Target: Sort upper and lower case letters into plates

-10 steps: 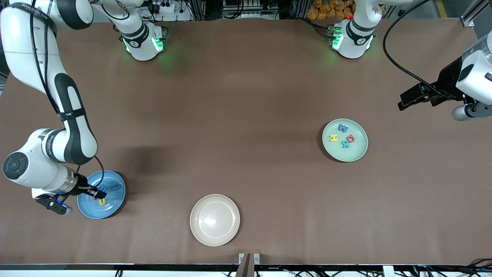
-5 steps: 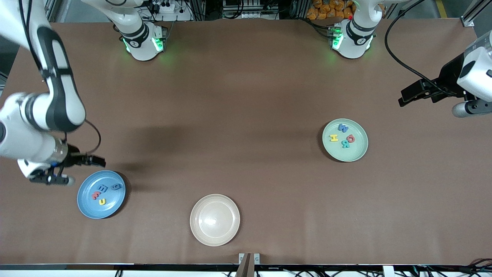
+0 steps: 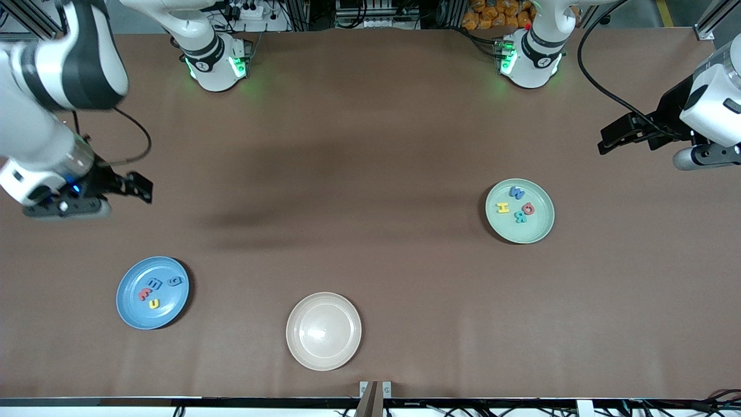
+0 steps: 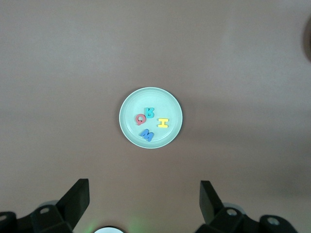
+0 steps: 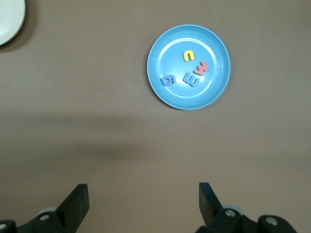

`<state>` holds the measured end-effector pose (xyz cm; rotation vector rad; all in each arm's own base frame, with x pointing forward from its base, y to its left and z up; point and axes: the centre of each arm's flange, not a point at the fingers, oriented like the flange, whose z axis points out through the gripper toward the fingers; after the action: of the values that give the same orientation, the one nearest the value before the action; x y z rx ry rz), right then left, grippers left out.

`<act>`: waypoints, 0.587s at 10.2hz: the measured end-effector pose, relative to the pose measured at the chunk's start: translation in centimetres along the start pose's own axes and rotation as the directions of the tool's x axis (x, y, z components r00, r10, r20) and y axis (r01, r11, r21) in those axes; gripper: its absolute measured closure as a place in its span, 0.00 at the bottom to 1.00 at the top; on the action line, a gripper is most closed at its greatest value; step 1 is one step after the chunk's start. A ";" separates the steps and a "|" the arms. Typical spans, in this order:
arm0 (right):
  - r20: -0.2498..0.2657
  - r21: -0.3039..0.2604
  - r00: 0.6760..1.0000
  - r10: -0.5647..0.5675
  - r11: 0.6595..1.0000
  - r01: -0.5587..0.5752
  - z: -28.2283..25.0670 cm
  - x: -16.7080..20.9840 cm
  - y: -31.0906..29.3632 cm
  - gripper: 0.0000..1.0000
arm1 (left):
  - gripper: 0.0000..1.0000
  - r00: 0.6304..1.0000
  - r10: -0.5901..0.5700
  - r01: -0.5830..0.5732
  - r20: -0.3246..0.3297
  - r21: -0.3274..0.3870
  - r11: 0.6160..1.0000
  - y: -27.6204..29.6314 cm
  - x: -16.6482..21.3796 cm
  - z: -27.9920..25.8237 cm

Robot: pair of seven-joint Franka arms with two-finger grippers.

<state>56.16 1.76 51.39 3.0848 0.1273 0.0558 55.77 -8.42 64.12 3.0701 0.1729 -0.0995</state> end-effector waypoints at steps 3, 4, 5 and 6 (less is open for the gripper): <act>-0.003 0.013 1.000 0.009 1.000 -0.009 -6.2 -1.5 0.2 0.00 | 0.00 0.998 0.067 -0.066 -0.010 0.042 0.997 -0.5 -0.2 -0.2; -0.015 0.025 1.000 0.017 1.000 -0.016 -8.3 -1.5 0.3 0.00 | 0.00 0.997 0.077 -0.076 -0.014 0.052 0.996 -0.7 -0.2 -0.3; -0.033 0.033 0.999 0.024 0.999 -0.023 -10.3 -1.6 0.6 0.00 | 0.00 0.997 0.078 -0.077 -0.014 0.054 0.996 -0.8 -0.3 -0.4; -0.046 0.037 0.998 0.030 0.999 -0.028 -11.8 -1.6 0.9 0.00 | 0.00 0.997 0.079 -0.078 -0.014 0.055 0.995 -0.8 -0.3 -0.3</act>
<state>54.16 1.36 63.11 3.1227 0.0863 0.1288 55.42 -7.62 64.41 3.1284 0.0505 -0.0769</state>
